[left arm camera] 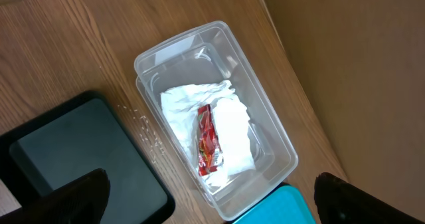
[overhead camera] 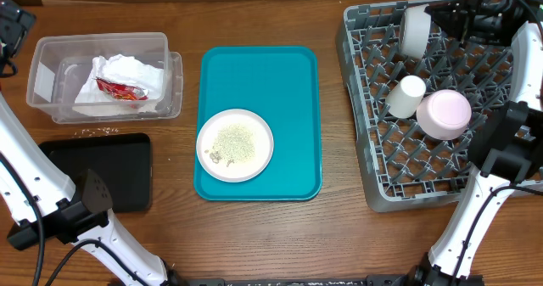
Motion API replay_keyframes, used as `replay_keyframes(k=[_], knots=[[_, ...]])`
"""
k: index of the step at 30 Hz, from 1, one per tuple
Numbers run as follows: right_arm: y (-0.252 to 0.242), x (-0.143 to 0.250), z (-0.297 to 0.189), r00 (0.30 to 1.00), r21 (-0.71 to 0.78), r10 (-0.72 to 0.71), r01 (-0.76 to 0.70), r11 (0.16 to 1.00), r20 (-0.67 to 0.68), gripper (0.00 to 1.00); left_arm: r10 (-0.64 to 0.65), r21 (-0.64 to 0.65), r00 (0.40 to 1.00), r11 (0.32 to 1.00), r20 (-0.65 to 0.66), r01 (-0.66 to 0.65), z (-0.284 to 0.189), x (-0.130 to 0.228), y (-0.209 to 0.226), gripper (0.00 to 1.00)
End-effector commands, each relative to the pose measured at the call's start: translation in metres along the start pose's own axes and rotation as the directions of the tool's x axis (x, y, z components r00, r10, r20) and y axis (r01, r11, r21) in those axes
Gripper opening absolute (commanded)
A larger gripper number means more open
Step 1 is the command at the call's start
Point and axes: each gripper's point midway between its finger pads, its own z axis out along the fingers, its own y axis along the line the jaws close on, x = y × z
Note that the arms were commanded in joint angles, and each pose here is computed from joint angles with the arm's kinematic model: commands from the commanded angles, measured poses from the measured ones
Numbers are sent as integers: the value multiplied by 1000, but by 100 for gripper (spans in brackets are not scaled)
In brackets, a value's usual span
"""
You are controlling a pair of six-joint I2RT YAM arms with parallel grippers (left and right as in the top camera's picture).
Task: Sort waste into correct bins and load items into the dishwasher
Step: 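Lower the saucer into the rack behind the white cup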
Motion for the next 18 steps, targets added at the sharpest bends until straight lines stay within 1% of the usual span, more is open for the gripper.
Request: replay_keyframes(k=[1,4,5,12,18], knots=[[-6,1,5,999,-34,41,-42,999,-28,4,28,-13,1000,1000,-7,-28,6,2,0,100],[17,7,6,996,-149,-31,19,989,-80,4,28,-13,1000,1000,-7,-28,6,2,0,100],[18,6,7,996,-150,-30,18,988,-81,4,28,-13,1000,1000,-7,-28,6,2,0,100],[0,-4,10,1000,-44,15,-16,999,-24,4,28,-13,1000,1000,-7,-28,6,2,0,100],[-38,-14,4,993,144,93,-103,984,77,4,28,-13,1000,1000,-7,-28,6,2,0,100]])
